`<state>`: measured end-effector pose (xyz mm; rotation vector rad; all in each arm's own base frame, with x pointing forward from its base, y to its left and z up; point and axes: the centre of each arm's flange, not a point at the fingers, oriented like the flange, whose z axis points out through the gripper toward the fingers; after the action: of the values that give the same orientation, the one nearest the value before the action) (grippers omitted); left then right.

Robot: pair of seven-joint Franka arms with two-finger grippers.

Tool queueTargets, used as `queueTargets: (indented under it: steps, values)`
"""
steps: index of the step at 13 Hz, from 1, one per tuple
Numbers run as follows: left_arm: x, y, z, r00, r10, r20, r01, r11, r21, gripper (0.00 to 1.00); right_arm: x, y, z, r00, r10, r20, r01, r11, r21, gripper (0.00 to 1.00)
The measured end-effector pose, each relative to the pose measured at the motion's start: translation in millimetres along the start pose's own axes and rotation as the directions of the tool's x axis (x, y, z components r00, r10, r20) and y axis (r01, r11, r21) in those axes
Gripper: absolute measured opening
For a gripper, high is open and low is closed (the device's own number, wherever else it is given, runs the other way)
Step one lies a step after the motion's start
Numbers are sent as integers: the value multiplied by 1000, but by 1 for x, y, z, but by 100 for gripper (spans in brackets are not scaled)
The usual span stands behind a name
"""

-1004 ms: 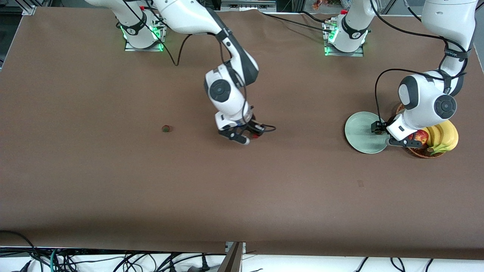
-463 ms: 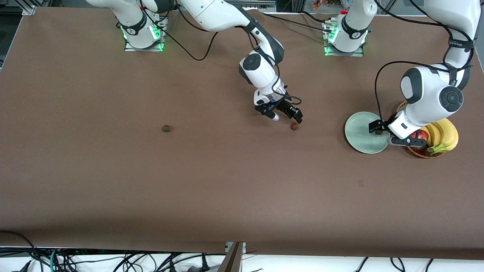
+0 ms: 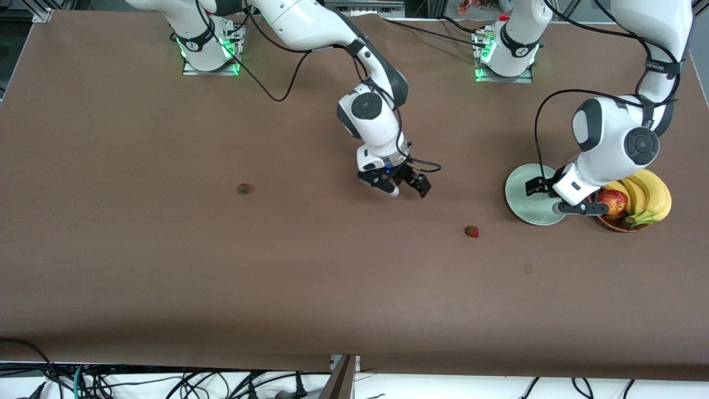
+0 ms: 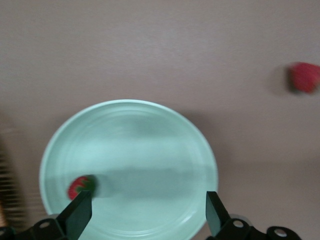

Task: Collect all strawberries into plate
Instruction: 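Set the second strawberry on the table near the plate with the right gripper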

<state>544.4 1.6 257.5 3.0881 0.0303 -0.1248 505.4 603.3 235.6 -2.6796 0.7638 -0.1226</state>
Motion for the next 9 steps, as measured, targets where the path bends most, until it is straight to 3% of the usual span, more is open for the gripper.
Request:
queueTargets:
  steps: [2,4,7,9]
  values:
    - [0,43,2,999,-47,-12,47,999,-13,100,62,12,-31,989,-147,24,148,980,-132,99]
    - [2,85,7,994,-99,-50,97,995,-34,100,141,41,-61,957,-279,85,291,928,-234,99]
    - [33,115,20,984,-161,-74,157,986,-61,100,245,106,-84,884,-428,186,466,826,-316,99]
    - [61,128,33,980,-180,-83,174,982,-73,100,284,150,-84,851,-471,234,525,778,-345,99]
